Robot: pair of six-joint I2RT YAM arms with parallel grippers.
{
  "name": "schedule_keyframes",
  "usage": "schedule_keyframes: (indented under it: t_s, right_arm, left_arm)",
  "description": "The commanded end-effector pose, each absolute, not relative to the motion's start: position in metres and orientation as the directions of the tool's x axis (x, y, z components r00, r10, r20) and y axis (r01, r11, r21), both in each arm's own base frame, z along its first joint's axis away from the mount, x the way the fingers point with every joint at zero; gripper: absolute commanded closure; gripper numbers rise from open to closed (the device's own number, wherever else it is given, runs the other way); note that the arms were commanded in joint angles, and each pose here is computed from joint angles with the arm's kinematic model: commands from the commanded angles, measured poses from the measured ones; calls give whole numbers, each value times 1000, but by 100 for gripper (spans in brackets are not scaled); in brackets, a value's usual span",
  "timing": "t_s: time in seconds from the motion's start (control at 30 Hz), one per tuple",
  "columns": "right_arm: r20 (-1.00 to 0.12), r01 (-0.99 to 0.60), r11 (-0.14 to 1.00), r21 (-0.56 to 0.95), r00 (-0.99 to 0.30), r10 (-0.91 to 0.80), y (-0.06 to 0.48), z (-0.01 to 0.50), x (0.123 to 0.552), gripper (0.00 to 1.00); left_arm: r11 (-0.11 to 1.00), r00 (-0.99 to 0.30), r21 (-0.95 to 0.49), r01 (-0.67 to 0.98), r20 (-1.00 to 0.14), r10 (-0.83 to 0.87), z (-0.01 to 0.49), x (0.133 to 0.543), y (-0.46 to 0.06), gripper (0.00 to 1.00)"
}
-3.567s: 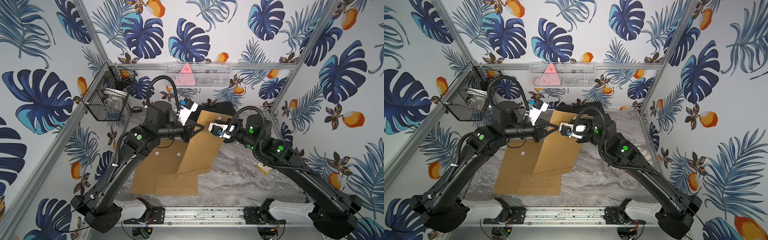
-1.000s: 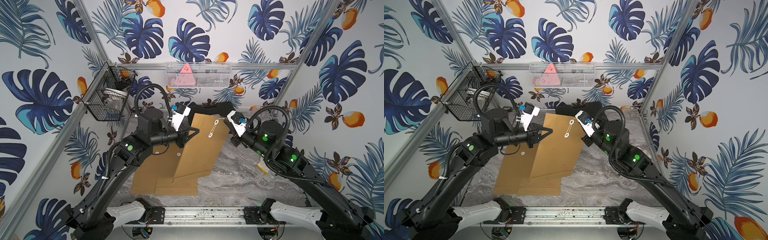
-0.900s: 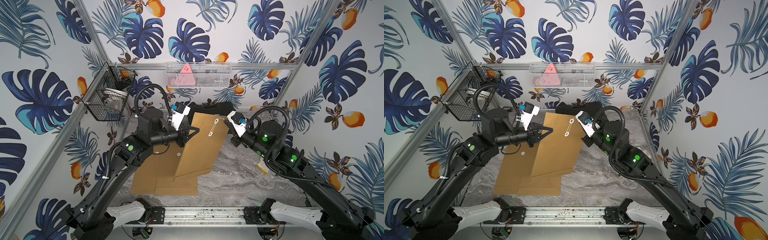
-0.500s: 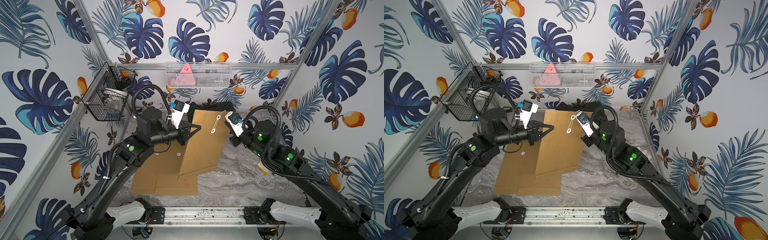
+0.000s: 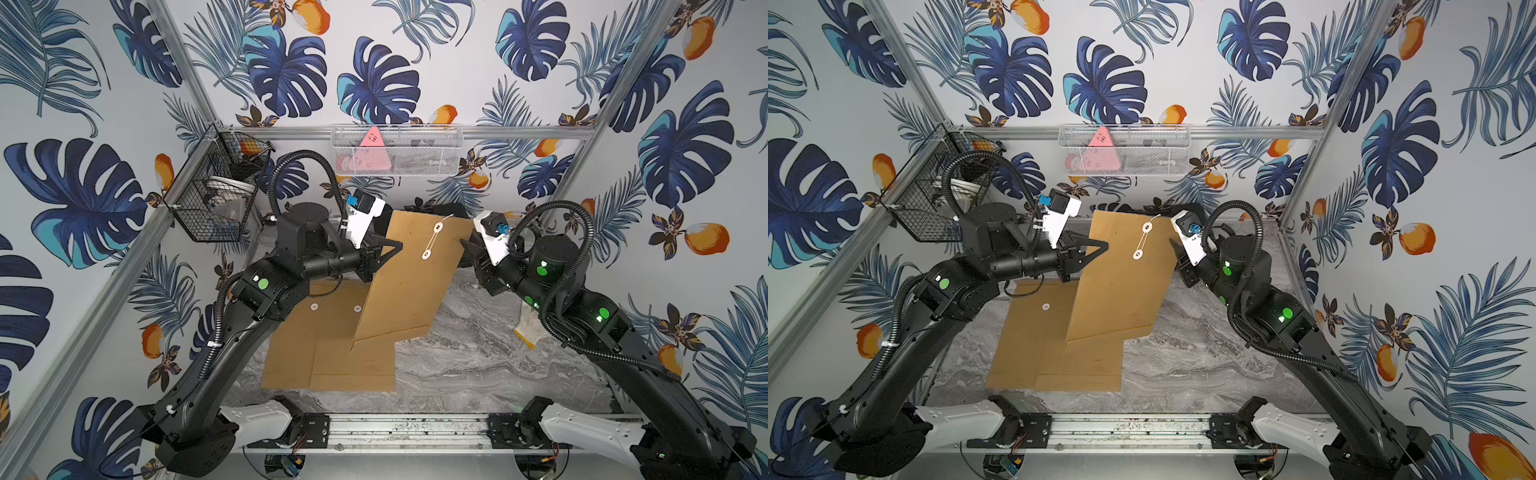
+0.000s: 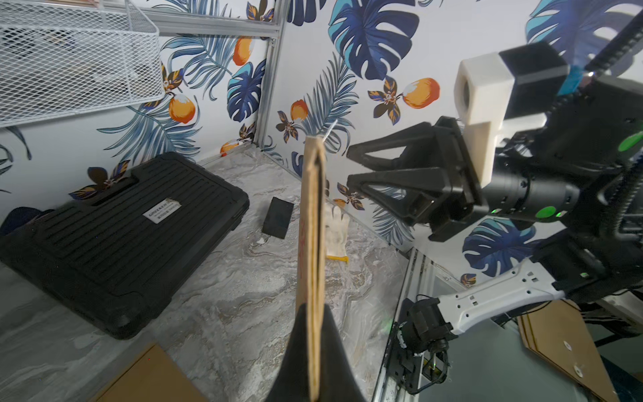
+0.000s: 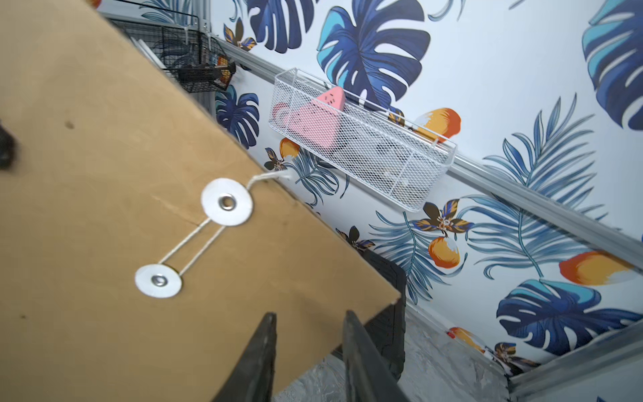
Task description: Open the file bag
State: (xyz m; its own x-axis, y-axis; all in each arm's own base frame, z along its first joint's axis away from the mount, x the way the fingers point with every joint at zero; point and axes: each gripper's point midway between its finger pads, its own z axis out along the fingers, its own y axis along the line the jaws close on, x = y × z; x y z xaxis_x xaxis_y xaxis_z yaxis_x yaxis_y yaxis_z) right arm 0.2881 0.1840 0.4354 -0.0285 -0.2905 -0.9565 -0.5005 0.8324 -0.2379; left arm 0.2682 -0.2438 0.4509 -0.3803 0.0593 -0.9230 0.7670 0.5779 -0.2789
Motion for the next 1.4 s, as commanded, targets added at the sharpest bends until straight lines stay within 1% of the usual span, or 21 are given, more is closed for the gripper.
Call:
schedule_keyframes:
  t_s: [0.0,0.07,0.13,0.23,0.33,0.47,0.63,0.67,0.73,0.87,1.0,1.1,1.27,1.37]
  right_arm:
    - [-977,-606,795,-35,-145,-154,182,429,285,53]
    - [-979,-643,765,36,-177,-103,171,431,289,48]
    - [-977,-686,724,75,-197,-86,169,431,289,41]
    - [-974,-771,625,125,-216,-73,180,432,283,30]
    - [-965,-831,523,191,-257,-55,191,437,280,27]
    - [-954,-848,470,245,-298,-41,199,438,282,27]
    - [-935,-846,446,292,-351,-53,204,429,281,29]
    - [-933,-843,453,289,-354,-62,205,426,280,29]
    - [-932,-826,504,254,-348,-99,210,418,282,30]
    - [-929,-803,585,116,-295,-221,229,406,281,31]
    - [-941,-789,606,96,-271,-204,235,410,283,33]
    - [-937,-789,606,100,-279,-210,235,407,284,37]
    - [-926,-823,553,129,-300,-229,242,400,275,41]
    - [-924,-827,544,141,-307,-228,244,399,274,48]
  left_arm:
    - [626,-379,-174,760,-901,210,428,272,-234,100]
    - [608,-382,-160,778,-888,255,424,270,-236,100]
    - [585,-377,-155,796,-883,280,424,265,-237,100]
    - [549,-371,-152,822,-874,314,425,258,-240,100]
    - [525,-375,-151,838,-857,353,422,253,-240,100]
    - [520,-380,-151,841,-848,369,418,250,-239,100]
    - [531,-378,-141,836,-849,370,417,249,-236,100]
    - [534,-377,-138,834,-849,370,417,250,-236,100]
    - [537,-380,-138,832,-847,372,416,251,-236,100]
    - [536,-381,-141,832,-847,370,416,251,-237,100]
    - [536,-380,-140,833,-848,369,416,251,-237,100]
    - [535,-381,-141,833,-848,369,415,250,-237,100]
    - [535,-381,-141,833,-848,369,416,251,-237,100]
    - [538,-382,-140,831,-847,369,415,251,-236,100]
